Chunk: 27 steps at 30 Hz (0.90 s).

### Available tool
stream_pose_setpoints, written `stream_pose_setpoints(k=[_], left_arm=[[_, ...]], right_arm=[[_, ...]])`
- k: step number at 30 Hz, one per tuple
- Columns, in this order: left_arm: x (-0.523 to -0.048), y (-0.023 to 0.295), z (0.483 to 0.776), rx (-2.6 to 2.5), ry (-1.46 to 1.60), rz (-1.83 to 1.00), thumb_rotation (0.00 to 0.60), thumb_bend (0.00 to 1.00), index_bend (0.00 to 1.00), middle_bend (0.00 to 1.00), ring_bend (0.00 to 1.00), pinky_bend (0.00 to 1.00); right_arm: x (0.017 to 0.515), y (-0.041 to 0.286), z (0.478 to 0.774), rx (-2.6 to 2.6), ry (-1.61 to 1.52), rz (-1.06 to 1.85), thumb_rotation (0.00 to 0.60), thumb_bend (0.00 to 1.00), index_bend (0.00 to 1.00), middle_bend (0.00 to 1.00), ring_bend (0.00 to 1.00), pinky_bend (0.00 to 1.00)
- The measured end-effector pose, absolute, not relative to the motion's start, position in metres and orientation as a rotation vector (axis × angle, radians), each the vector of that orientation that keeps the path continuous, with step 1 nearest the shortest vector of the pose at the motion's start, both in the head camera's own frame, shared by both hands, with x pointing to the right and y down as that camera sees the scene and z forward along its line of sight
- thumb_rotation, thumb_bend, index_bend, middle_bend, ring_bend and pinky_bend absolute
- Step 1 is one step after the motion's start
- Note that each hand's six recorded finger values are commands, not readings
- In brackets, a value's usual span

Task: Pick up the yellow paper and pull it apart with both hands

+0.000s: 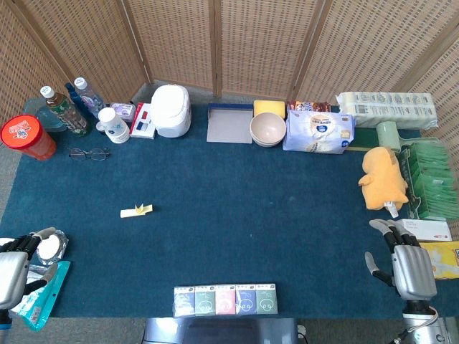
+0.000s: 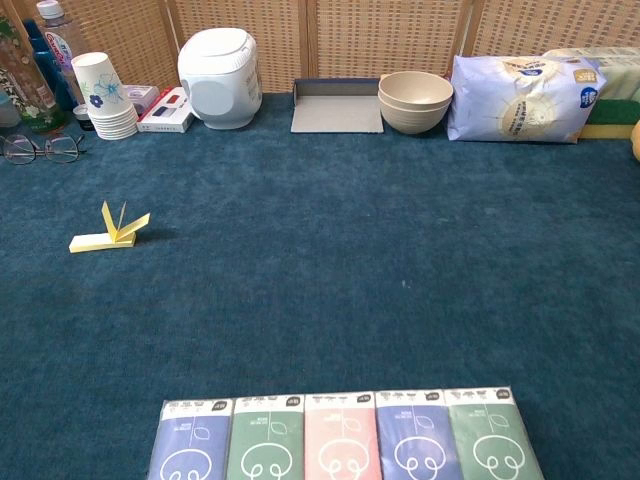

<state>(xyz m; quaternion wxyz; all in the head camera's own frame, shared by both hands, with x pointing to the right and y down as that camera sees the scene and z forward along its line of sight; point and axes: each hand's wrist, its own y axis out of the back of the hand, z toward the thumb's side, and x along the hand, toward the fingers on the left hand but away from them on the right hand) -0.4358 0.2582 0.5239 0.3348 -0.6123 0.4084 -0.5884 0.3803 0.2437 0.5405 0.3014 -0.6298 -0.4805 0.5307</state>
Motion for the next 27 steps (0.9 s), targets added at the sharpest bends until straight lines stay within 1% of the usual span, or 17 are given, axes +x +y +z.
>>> stream_pose_setpoints(k=[6, 15, 23, 27], left_arm=[[-0.437, 0.259, 0.526, -1.607, 1.060, -1.543, 0.600, 0.26, 0.23, 0.32, 0.30, 0.34], [-0.441, 0.258, 0.520, -1.598, 1.074, -1.528, 0.600, 0.26, 0.23, 0.32, 0.30, 0.34], [-0.443, 0.250, 0.521, -1.588, 1.063, -1.523, 0.600, 0.26, 0.23, 0.32, 0.30, 0.34], [-0.443, 0.242, 0.522, -1.577, 1.041, -1.510, 0.600, 0.26, 0.23, 0.32, 0.30, 0.34]], right_arm=[[0.380, 0.246, 0.540, -1.669, -1.278, 1.408, 0.600, 0.40, 0.22, 0.26, 0.17, 0.25], [0.381, 0.250, 0.534, -1.656, -1.296, 1.400, 0.600, 0.40, 0.22, 0.26, 0.17, 0.25], [0.381, 0.250, 0.537, -1.657, -1.291, 1.411, 0.600, 0.40, 0.22, 0.26, 0.17, 0.25], [0.381, 0.249, 0.538, -1.652, -1.287, 1.416, 0.600, 0.40, 0.22, 0.26, 0.17, 0.25]])
